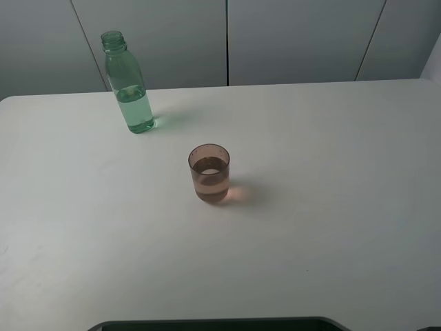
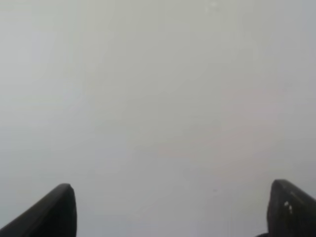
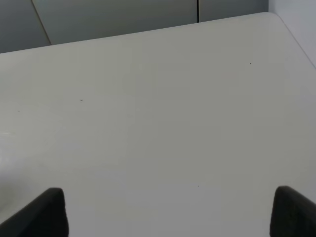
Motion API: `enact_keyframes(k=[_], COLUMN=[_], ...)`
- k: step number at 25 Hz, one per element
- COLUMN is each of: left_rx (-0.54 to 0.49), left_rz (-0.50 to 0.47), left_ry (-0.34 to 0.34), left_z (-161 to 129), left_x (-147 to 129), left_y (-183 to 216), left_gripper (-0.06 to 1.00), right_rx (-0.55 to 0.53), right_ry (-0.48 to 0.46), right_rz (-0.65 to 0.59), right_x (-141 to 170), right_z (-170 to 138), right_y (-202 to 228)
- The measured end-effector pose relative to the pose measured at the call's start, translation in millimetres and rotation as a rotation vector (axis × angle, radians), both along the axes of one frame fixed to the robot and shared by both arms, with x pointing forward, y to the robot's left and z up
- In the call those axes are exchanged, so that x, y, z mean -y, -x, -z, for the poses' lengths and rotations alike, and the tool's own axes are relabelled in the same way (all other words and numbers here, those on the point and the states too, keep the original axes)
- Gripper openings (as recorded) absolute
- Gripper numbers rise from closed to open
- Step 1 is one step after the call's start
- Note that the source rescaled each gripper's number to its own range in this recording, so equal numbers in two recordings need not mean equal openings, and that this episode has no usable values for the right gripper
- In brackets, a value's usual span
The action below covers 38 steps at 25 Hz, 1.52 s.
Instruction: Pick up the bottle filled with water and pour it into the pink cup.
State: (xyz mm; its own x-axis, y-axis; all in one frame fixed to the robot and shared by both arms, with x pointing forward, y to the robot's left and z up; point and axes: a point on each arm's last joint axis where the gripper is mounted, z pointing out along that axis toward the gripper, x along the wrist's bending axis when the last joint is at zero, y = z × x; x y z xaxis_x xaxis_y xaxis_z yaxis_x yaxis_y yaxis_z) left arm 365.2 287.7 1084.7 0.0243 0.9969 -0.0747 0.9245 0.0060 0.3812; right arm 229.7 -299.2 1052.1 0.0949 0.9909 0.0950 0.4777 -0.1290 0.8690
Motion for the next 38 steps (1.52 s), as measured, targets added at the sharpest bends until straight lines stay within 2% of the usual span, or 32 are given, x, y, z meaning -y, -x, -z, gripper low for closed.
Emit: enact_keyframes(k=[6,11,21,36,38], left_rx=[-0.030,-0.005,0.325,0.674,0.694], left_rz=[0.051,0.087,0.086,0.063,0.055], left_ry=[-0.006,-0.018,-0.036,-0.032,-0.033], left_z=[29.5,44.2,31.4,29.2,29.5], left_x=[-0.7,-2.1,-5.8,-11.0,-11.8], left_y=[29.4,50.6,74.7,129.6,133.1], left_gripper=[1.00,1.00,1.00,1.00,1.00], right_rx=[0.000,0.000,0.000,0.000,0.000], right_ry=[0.000,0.000,0.000,0.000,0.000], right_rz=[0.000,0.000,0.000,0.000,0.000], right_x=[0.0,0.0,0.0,0.0,0.0], right_z=[0.0,0.0,0.0,0.0,0.0], right_y=[0.0,0.0,0.0,0.0,0.0])
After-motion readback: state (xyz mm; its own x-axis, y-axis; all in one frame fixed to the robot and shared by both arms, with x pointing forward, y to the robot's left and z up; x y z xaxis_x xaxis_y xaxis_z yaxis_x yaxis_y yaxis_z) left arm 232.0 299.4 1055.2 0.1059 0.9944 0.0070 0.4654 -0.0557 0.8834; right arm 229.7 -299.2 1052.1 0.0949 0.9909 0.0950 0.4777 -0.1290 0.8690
